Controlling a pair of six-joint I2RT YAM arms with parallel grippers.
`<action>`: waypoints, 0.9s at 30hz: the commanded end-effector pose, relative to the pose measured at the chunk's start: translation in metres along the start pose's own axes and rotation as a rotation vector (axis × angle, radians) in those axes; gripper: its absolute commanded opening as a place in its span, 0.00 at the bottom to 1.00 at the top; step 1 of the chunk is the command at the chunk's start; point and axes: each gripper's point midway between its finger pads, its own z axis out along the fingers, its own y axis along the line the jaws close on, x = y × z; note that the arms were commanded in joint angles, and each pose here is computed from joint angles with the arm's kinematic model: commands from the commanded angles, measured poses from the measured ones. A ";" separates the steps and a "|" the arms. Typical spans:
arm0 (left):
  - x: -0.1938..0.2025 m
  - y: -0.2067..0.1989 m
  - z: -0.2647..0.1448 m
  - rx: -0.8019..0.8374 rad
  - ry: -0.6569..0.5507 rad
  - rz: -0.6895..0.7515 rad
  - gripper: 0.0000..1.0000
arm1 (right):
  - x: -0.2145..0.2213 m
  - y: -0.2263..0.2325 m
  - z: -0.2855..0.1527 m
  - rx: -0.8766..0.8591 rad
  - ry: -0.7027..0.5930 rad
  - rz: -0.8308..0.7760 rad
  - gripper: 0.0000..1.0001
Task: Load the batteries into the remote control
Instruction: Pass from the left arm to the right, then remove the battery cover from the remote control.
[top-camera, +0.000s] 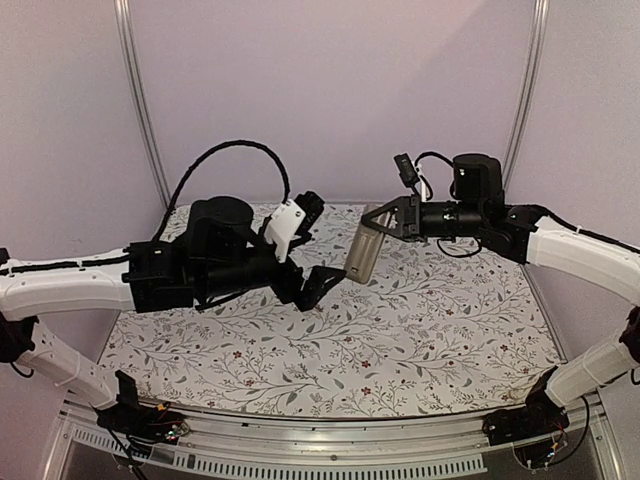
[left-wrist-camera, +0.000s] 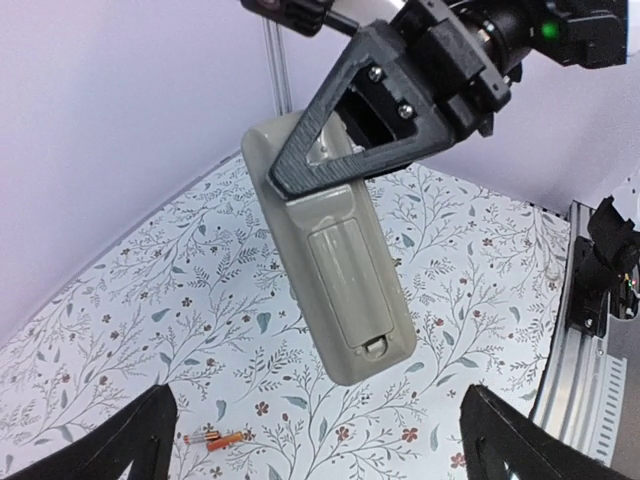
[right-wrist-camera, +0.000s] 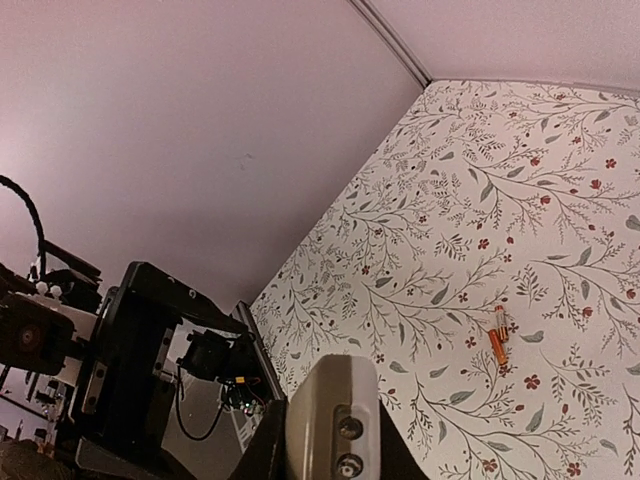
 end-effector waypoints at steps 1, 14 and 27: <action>0.008 -0.002 -0.025 0.057 -0.023 0.232 0.99 | 0.014 0.012 0.006 -0.120 0.108 0.058 0.00; 0.052 -0.050 -0.028 0.205 0.026 0.753 0.68 | 0.052 -0.004 0.038 -0.196 0.285 0.238 0.00; 0.062 -0.057 -0.004 0.229 0.085 0.875 0.46 | 0.074 -0.002 0.053 -0.216 0.358 0.288 0.00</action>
